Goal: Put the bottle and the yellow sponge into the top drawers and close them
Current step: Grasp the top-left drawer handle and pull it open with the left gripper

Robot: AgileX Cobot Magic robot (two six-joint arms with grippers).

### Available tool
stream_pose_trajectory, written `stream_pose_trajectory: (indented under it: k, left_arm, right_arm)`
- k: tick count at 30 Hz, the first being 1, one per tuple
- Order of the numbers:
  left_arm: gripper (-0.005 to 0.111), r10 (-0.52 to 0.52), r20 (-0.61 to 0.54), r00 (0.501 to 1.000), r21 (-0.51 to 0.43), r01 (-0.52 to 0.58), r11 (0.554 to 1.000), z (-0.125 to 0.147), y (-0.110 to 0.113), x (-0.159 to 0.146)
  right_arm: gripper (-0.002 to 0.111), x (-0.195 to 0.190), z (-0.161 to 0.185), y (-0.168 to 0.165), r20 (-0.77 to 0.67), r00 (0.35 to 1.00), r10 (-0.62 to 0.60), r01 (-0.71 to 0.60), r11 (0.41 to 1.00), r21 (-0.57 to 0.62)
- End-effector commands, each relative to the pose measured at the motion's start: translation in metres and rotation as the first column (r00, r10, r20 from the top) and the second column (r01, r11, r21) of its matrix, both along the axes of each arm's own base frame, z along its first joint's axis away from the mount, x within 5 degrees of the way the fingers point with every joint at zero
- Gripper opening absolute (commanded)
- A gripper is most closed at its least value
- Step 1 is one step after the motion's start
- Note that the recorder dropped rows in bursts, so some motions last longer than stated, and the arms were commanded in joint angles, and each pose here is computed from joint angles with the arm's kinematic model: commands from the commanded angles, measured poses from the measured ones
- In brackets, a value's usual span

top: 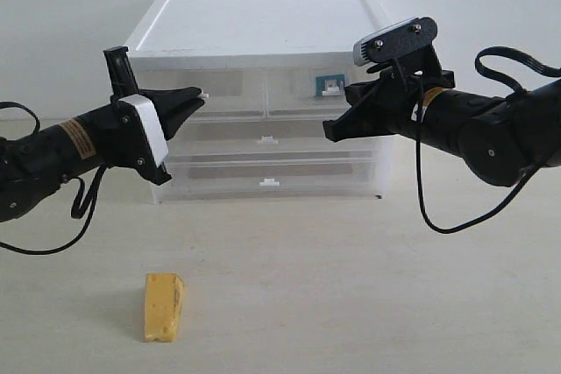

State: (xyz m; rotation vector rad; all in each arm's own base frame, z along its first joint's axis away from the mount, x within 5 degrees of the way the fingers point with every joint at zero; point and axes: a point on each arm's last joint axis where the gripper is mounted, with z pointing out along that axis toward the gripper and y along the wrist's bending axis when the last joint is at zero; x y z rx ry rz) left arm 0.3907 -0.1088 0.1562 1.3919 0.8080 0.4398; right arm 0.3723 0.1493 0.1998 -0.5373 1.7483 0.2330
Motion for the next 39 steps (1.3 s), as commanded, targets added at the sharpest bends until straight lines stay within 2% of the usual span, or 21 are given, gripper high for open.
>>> stream_pose_trajectory:
  k: [1, 13, 19, 28, 39]
  left_arm:
    - [0.004, 0.123, -0.107, 0.987, 0.058, -0.117, 0.991, -0.014, 0.008, 0.012]
    - [0.004, 0.083, -0.110, 0.991, 0.103, -0.071, 0.992, -0.027, -0.009, -0.007]
    - [0.004, 0.072, -0.102, 0.992, 0.093, -0.063, 0.994, -0.019, -0.024, -0.021]
    - [0.004, 0.087, -0.144, 0.986, 0.080, -0.076, 0.994, -0.018, -0.019, -0.049]
    - [0.004, 0.077, -0.153, 0.985, 0.089, -0.064, 0.994, -0.021, -0.026, -0.063]
  right_arm:
    - [0.000, 0.009, 0.002, -0.004, 0.012, 0.999, -0.040, 0.040, 0.998, 0.047]
    - [0.000, 0.008, 0.002, -0.004, 0.008, 0.999, -0.041, 0.041, 0.998, 0.049]
    - [0.000, 0.008, 0.002, -0.004, 0.008, 0.999, -0.041, 0.041, 0.998, 0.049]
    - [0.000, 0.008, 0.001, -0.004, -0.003, 0.999, -0.045, 0.045, 0.997, 0.057]
    - [0.000, 0.008, 0.001, -0.004, -0.006, 0.999, -0.046, 0.046, 0.997, 0.060]
